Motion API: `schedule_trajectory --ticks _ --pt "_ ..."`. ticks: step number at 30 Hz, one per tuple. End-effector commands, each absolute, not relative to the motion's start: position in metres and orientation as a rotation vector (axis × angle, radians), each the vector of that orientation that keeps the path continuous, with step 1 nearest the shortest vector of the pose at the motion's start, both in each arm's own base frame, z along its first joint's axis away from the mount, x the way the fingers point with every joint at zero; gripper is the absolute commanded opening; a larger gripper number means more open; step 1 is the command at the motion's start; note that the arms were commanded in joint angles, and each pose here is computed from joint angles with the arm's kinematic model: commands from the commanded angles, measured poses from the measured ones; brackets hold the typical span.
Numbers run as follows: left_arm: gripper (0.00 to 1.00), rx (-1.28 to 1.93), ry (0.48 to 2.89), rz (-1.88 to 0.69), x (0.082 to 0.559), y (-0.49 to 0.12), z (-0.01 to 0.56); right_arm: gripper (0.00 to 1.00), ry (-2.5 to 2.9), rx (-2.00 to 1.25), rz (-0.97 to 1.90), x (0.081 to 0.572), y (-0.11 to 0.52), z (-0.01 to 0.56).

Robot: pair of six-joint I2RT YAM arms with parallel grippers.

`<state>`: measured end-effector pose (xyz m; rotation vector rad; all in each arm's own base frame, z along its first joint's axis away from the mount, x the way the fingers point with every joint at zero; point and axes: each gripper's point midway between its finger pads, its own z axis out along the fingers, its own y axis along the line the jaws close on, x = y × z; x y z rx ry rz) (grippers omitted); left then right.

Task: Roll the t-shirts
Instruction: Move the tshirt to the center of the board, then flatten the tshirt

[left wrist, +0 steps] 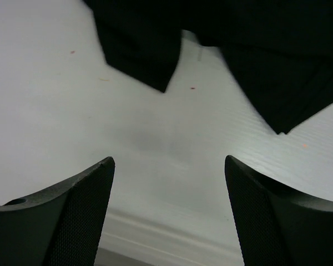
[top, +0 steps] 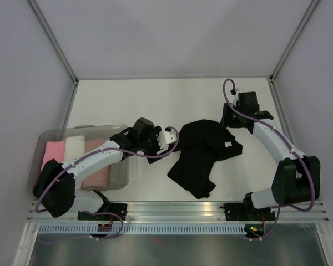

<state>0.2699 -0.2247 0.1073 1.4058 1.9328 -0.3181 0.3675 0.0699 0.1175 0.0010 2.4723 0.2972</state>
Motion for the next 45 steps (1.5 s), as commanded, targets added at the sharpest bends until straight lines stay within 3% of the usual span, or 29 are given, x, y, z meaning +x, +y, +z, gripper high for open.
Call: schedule_trajectory --ticks 1,3,8,13,19,30,33,36,37,39,45 --pt "0.85 1.608 1.844 -0.406 0.238 -0.241 0.091 0.51 2.317 -0.033 0.304 0.366 0.098 0.150" --pt "0.86 1.611 1.862 -0.410 0.238 -0.242 0.086 0.52 2.331 -0.086 0.321 0.363 0.115 0.142" --pt "0.86 1.459 1.986 -0.393 0.243 -0.236 0.085 0.66 2.473 -0.220 0.339 0.357 0.164 0.099" --pt "0.85 1.186 2.125 -0.396 0.255 -0.213 0.096 0.71 2.422 -0.493 0.337 0.350 0.232 0.087" --pt "0.84 0.882 2.188 -0.454 0.262 -0.181 0.117 0.71 2.402 -0.649 0.365 0.353 0.289 0.064" --pt "0.85 0.764 2.040 -0.539 0.249 -0.181 0.158 0.68 2.488 -0.848 0.200 0.324 0.321 -0.001" --pt "0.85 0.755 2.047 -0.521 0.250 -0.179 0.156 0.63 2.526 -0.858 0.161 0.319 0.313 -0.010" --pt "0.85 0.767 2.045 -0.505 0.253 -0.178 0.155 0.37 2.541 -0.855 0.150 0.314 0.309 -0.012" --pt "0.85 0.770 2.042 -0.502 0.254 -0.178 0.156 0.19 2.544 -0.855 0.155 0.312 0.309 -0.013" --pt "0.85 0.786 2.035 -0.505 0.255 -0.180 0.157 0.02 2.529 -0.842 0.170 0.315 0.311 -0.007" --pt "0.83 0.852 2.000 -0.541 0.254 -0.188 0.161 0.00 2.385 -0.743 0.284 0.340 0.334 0.066"
